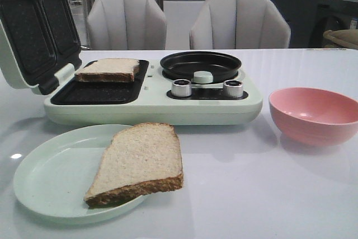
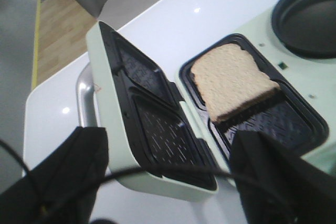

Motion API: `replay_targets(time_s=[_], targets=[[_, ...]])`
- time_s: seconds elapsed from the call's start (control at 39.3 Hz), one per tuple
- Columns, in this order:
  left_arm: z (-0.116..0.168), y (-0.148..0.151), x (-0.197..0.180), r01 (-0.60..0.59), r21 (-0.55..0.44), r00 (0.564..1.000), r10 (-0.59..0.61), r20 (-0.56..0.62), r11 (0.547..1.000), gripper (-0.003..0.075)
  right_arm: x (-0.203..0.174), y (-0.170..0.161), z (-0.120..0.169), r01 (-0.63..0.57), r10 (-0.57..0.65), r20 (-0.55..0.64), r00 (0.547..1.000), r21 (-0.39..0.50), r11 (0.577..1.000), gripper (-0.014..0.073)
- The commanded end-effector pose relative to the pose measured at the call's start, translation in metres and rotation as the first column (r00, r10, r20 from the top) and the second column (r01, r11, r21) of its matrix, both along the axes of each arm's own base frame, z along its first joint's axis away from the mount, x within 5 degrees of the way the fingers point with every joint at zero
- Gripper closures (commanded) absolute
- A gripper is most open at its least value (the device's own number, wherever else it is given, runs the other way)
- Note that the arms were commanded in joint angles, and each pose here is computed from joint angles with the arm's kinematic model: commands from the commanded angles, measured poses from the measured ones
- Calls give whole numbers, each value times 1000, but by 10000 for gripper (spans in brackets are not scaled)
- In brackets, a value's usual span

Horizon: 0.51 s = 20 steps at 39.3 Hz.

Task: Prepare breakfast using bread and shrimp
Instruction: 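Open the left gripper and withdraw it from the sandwich maker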

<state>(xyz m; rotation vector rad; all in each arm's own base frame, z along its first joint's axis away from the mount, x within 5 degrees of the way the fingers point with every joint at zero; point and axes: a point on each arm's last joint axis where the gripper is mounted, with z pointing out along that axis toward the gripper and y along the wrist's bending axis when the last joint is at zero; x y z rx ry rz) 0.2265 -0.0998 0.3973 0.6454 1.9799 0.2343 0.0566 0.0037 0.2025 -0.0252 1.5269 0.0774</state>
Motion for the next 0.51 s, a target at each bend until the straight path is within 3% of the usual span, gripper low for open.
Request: replay_targets(time_s=[0.0,0.18,0.36,0.48], targets=[[16,3,-24,121,-54,990,-116,81,991,188,-4,0,15,1,-1,131,991,1,1000,442],[3,13,-57,212,-182,977,-202,73,960,188,-4,0,15,1,-1,131,991,1,1000,442],[-16,36,-85,178,-215,982,-160,98,960,188,-4,0,15,1,-1,131,991,1,1000,442],[-23,52,-116,186,-269,974,-141,178,945,188,-4,0,15,1,-1,131,991,1,1000,442]])
